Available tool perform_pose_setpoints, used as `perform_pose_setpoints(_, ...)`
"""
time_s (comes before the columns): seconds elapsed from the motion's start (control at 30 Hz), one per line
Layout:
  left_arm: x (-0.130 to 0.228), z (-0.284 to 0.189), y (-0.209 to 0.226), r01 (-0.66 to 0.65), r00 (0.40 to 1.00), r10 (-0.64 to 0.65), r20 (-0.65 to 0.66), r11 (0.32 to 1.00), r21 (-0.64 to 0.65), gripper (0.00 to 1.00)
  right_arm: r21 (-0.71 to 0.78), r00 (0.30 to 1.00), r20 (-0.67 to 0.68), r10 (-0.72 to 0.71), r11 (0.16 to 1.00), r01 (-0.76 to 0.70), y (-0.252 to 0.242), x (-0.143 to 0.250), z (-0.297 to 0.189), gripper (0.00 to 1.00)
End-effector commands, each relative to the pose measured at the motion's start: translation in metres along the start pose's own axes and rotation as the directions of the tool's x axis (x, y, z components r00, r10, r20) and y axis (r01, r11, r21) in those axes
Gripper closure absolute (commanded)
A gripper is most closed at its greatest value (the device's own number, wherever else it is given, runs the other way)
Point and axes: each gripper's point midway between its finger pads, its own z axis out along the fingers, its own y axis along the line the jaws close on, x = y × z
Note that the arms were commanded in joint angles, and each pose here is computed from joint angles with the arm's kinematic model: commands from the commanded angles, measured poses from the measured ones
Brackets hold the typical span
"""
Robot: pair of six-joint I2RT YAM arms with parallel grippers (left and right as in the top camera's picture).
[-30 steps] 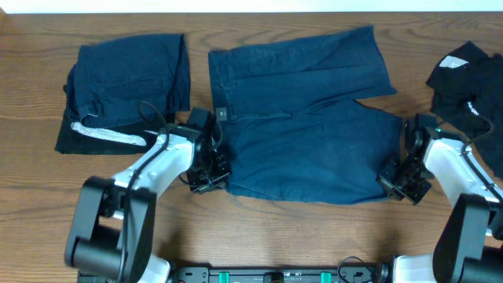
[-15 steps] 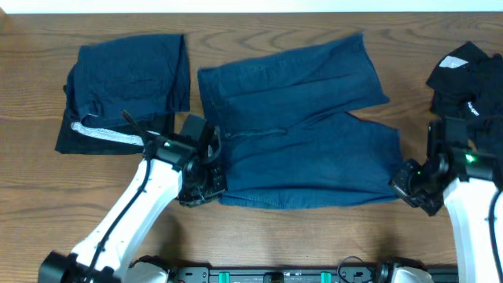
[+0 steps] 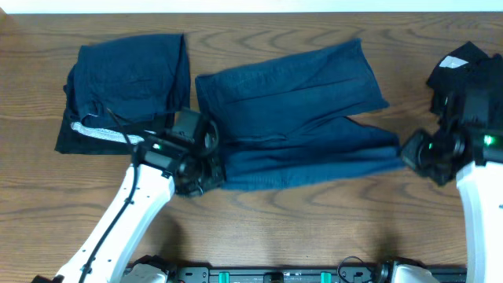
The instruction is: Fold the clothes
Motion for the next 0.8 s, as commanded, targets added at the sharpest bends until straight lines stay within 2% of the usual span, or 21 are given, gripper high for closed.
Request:
perform_pose_setpoints(0.0,-0.038,-0.028,-0.002,0.027,0.988,-0.027,0.151,1.000,0.001,0.93,0.006,0.998,0.056,-0.021,1.000,0.021,0.014,-0.034,-0.004,0.99)
perform_pose_setpoints(0.23,-0.103,-0.053,-0.028,-0.010,0.921,-0.039,0.387,0.992,0.123,0.93,-0.084,0.995,0.097,-0.026,0.996,0.034,0.058,-0.086,0.014,0.99)
perform_pose_setpoints(0.4,-0.144,-0.061,-0.034,-0.021,0.845,-0.043,0.533,0.993,0.114,0.93,-0.149,0.986,0.158,-0.047,0.986,0.071,0.089,-0.114,0.039,0.99)
perform_pose_setpoints(0.6,-0.175,-0.048,-0.036,-0.020,0.807,-0.037,0.589,0.996,0.089,0.93,-0.222,0.951,0.279,-0.133,0.955,0.198,0.140,-0.131,0.049,0.99)
perform_pose_setpoints(0.77,-0.199,-0.031,-0.036,-0.007,0.781,-0.040,0.623,0.997,0.074,0.93,-0.174,0.913,0.374,-0.161,0.955,0.239,0.160,-0.140,0.055,0.99)
